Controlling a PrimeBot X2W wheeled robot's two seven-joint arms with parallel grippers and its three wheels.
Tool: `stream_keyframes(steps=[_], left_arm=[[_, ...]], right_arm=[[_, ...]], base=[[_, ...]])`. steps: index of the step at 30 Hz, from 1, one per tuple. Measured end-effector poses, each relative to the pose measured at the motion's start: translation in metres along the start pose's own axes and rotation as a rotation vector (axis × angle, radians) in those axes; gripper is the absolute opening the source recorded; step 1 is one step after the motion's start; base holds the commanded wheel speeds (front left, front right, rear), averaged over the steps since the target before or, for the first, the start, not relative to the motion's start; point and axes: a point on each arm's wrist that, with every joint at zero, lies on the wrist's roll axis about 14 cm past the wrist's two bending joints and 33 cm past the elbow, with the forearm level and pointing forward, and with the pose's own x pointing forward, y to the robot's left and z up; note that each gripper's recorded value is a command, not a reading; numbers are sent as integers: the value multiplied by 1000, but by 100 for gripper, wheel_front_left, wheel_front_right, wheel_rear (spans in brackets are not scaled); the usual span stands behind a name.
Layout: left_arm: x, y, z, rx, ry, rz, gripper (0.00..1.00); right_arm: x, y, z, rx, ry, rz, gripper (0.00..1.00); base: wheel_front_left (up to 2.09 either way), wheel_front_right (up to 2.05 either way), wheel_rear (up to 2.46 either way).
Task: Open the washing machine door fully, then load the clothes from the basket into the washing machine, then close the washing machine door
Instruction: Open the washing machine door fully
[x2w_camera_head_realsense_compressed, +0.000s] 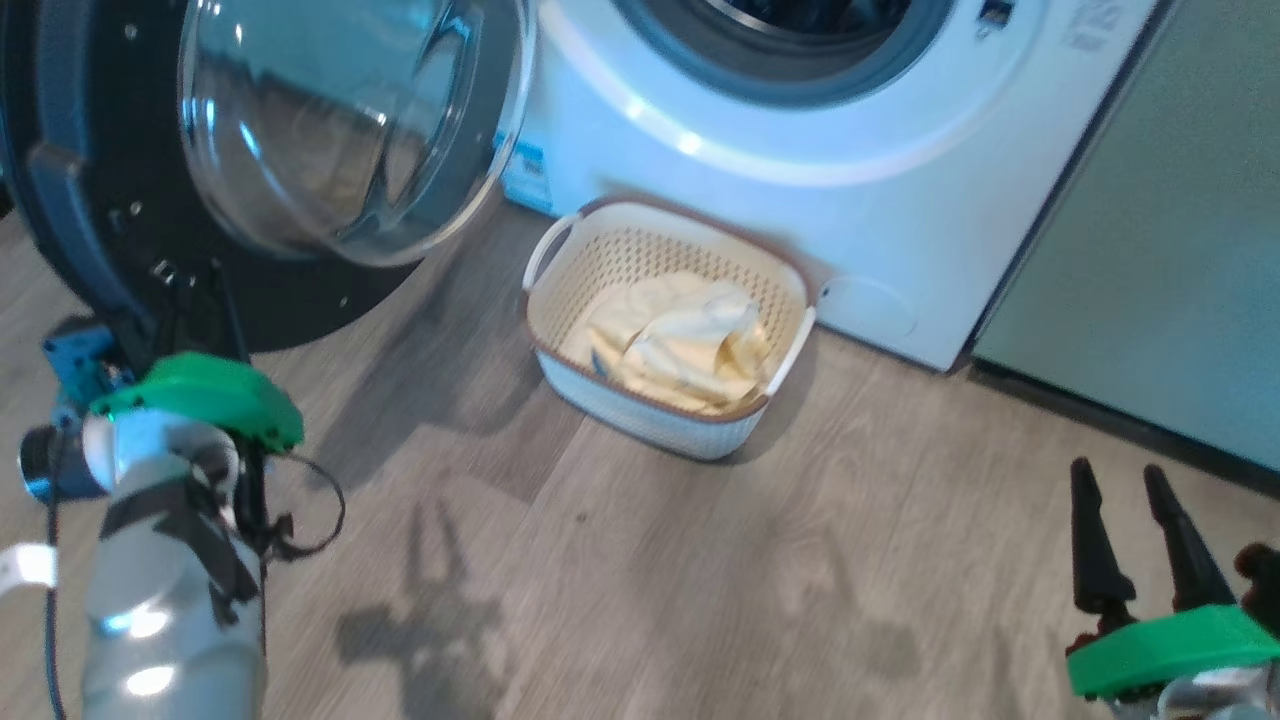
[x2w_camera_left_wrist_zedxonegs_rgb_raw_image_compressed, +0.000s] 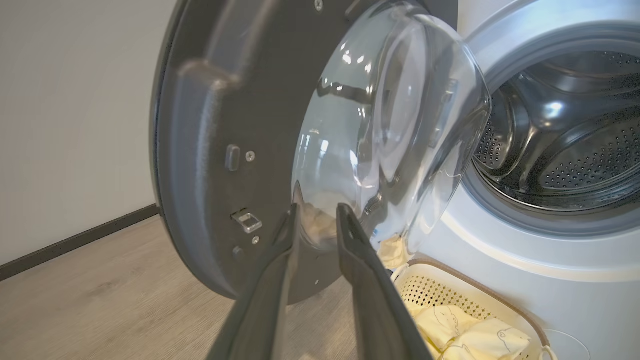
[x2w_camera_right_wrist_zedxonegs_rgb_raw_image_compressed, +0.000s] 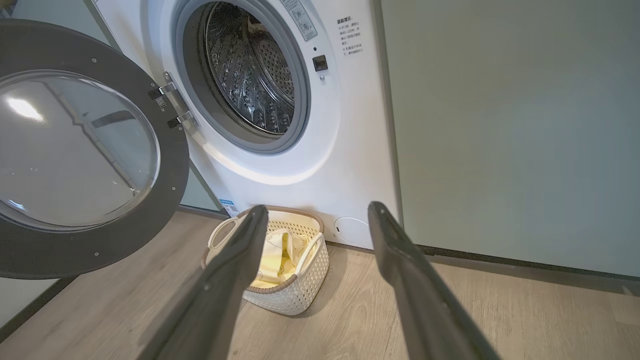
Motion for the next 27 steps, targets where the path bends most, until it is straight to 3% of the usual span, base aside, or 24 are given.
stream_keyframes(steps=[3, 5, 8, 18, 27], left_arm=[[-10, -12, -2, 9, 0, -60, 49], [-17, -23, -6, 19, 7, -104, 73], [-27, -43, -18, 34, 34, -174, 99], [-62, -119, -40, 14, 81, -437, 100], [-82, -152, -42, -2, 93, -587, 100]], right_arm=[[-13, 0, 8, 2, -24, -22, 100], [-23, -3, 13, 1, -39, -43, 100], [-37, -13, 21, -1, -64, -89, 100], [-82, -47, 42, -8, -145, -240, 100], [-125, -69, 49, -22, -185, -352, 100]], base=[[0, 0, 0], [0, 0, 0], [0, 0, 0], [0, 0, 0], [0, 0, 0]])
